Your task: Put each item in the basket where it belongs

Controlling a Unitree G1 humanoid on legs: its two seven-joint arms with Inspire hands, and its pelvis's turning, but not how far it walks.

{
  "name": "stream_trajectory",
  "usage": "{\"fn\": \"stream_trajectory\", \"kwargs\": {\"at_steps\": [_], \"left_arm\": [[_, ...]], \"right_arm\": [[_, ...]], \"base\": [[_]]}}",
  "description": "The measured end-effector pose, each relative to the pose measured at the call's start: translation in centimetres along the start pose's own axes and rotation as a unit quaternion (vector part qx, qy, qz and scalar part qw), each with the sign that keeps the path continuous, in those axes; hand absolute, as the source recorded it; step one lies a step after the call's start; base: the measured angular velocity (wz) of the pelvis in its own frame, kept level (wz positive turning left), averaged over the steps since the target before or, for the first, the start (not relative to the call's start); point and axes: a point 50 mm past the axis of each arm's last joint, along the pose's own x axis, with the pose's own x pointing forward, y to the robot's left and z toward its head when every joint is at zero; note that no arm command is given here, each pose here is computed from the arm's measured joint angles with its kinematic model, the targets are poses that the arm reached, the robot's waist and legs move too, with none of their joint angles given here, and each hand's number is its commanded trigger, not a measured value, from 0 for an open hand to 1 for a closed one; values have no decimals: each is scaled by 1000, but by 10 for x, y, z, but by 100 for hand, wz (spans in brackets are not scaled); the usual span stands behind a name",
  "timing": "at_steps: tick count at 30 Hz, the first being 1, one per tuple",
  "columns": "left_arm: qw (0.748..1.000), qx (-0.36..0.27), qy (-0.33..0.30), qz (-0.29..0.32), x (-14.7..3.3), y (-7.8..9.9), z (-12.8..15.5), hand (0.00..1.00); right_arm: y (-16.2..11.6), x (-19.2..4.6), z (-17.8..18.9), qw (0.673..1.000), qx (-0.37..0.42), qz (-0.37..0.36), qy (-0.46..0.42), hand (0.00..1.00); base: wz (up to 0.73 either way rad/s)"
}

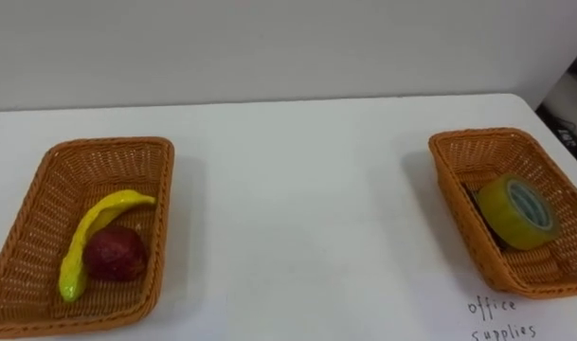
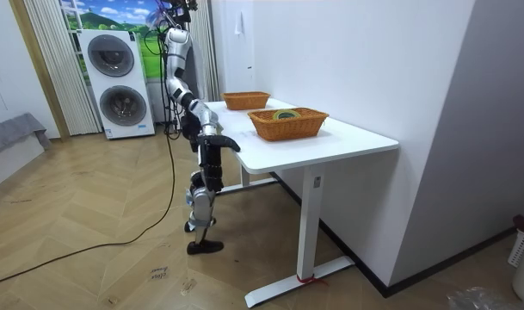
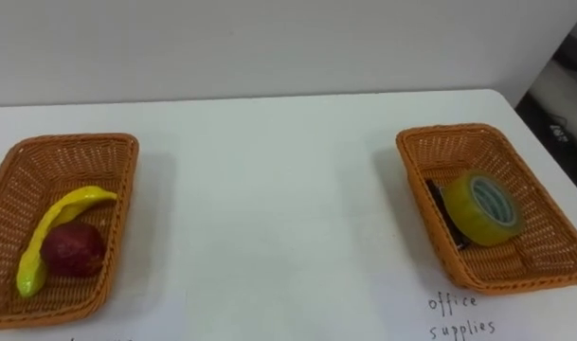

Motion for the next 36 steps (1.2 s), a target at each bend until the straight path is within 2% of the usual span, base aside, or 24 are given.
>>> {"fn": "stream_trajectory", "kwargs": {"at_steps": [5,14,21,24,28,30,32,36], "left_arm": [[1000,23,-1,0,0,2,-1,0],[997,66,-31,-29,1,-11,18,0],[997,71,-22,-32,2,-10,13,0],[997,68,-12,-30,1,-7,4,0],[999,42,18,-15,-3,3,-21,0],[999,30,29,-12,-6,5,-30,0],[999,4,39,5,-7,14,-39,0],[999,-24,42,19,-8,23,-44,0]], "right_arm": [[1,-6,-15,999,-6,12,30,0],[-3,-17,-31,998,-28,27,43,0],[-3,-22,-35,997,-42,44,47,0],[6,-27,-28,996,-41,64,44,0],[25,-33,4,996,-30,78,1,0],[29,-33,26,997,-18,61,-39,0],[30,-31,60,995,21,28,-96,0],[33,-35,110,982,63,1,-177,0]], "base": [[-10],[-7],[-5],[5],[4],[6],[5],[-8]]}}
